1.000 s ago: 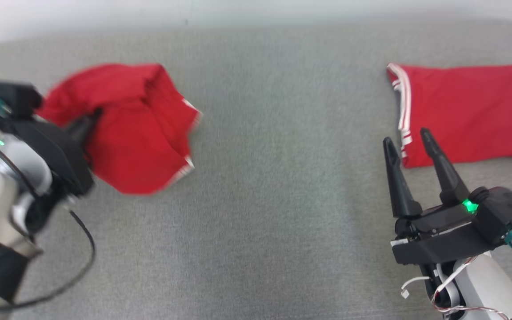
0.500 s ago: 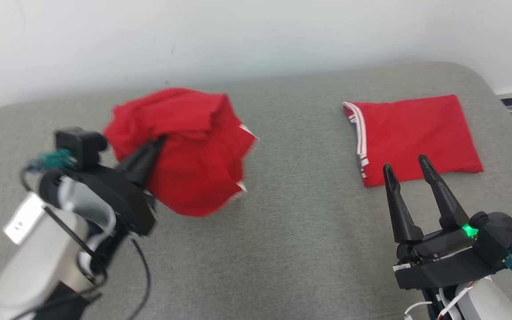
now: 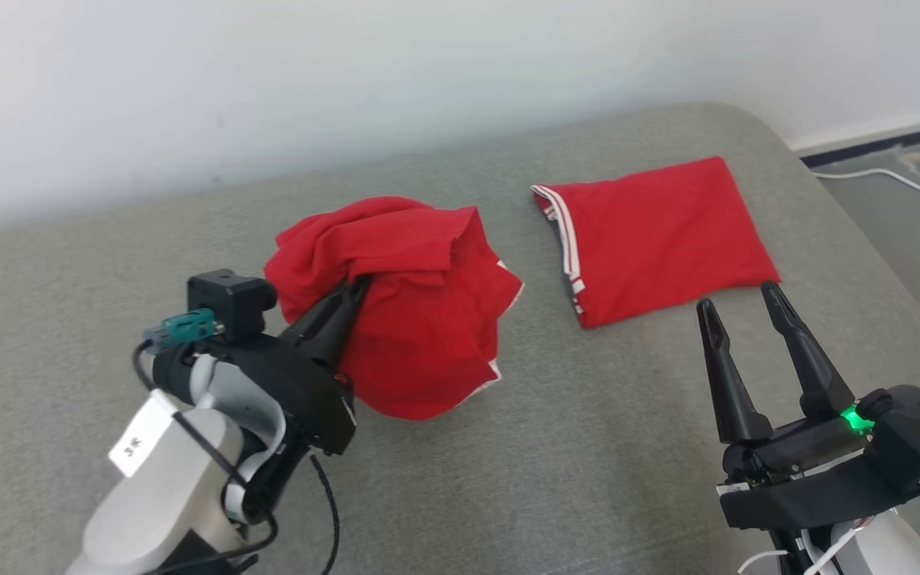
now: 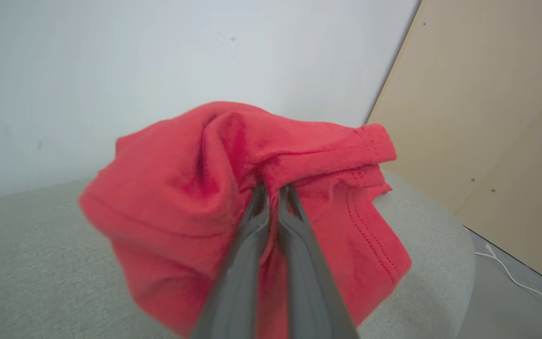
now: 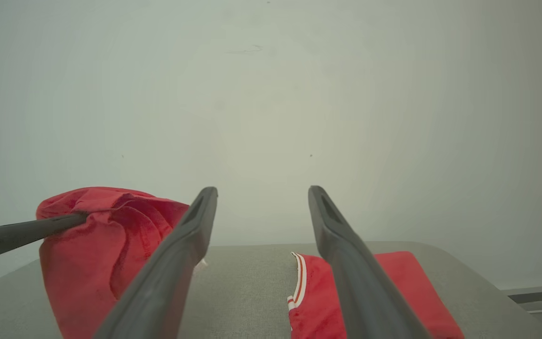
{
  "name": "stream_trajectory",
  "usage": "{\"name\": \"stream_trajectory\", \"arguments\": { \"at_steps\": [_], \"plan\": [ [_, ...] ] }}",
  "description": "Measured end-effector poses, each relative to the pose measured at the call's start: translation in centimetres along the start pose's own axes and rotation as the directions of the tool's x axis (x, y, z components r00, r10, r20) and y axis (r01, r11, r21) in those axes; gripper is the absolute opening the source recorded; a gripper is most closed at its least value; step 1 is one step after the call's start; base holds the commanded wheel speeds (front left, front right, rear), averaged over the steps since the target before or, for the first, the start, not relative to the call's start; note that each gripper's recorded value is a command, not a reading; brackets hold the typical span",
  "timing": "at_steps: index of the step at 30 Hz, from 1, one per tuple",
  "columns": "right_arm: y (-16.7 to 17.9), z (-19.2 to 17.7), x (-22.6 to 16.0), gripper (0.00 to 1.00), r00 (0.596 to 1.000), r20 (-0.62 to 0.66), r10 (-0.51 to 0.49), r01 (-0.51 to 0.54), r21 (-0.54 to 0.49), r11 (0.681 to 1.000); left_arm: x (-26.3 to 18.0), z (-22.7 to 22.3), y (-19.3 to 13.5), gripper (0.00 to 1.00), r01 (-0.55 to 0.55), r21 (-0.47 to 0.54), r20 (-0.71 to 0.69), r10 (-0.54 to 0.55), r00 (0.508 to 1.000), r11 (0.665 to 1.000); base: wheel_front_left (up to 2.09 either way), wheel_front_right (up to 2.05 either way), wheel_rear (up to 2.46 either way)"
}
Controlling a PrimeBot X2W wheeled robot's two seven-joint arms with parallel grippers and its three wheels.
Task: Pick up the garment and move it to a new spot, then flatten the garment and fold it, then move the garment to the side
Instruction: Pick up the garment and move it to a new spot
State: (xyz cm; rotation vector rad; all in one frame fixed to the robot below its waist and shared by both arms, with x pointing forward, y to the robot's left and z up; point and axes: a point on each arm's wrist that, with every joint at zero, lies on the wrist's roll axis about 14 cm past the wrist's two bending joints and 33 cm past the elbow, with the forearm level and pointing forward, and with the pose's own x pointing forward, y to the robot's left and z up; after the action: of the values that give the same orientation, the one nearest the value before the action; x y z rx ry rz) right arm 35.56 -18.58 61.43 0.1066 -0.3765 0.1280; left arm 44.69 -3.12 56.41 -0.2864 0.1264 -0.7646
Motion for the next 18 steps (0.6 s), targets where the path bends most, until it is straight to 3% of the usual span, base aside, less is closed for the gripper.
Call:
{"name": "stream_trajectory", "arguments": {
  "at_steps": [14,16,17,18],
  "plan": [
    [-2.0,-1.1,-0.5,1.00,0.997,-0.040,-0.063,0.062,-0.025,0.998,3.6,-5.2,2.0,0.00,-0.054,-0.015,-0.120,0.052,0.991,0.998,0.00,0.00,0.00],
    [-2.4,-1.2,-0.4,1.00,0.996,-0.041,-0.073,0.072,-0.030,0.997,3.9,-5.8,2.1,0.47,-0.054,-0.018,-0.132,0.051,0.990,0.998,0.00,0.00,0.00],
    [-2.6,-1.3,-0.5,1.00,0.996,-0.047,-0.078,0.076,-0.032,0.997,3.9,-6.1,2.2,0.85,-0.058,-0.023,-0.135,0.055,0.989,0.998,0.00,0.00,0.00],
    [-2.7,-1.5,-0.5,1.00,0.995,-0.053,-0.082,0.080,-0.032,0.996,4.0,-6.5,2.2,1.00,-0.055,-0.028,-0.143,0.050,0.988,0.998,0.00,0.00,0.00]
  ]
}}
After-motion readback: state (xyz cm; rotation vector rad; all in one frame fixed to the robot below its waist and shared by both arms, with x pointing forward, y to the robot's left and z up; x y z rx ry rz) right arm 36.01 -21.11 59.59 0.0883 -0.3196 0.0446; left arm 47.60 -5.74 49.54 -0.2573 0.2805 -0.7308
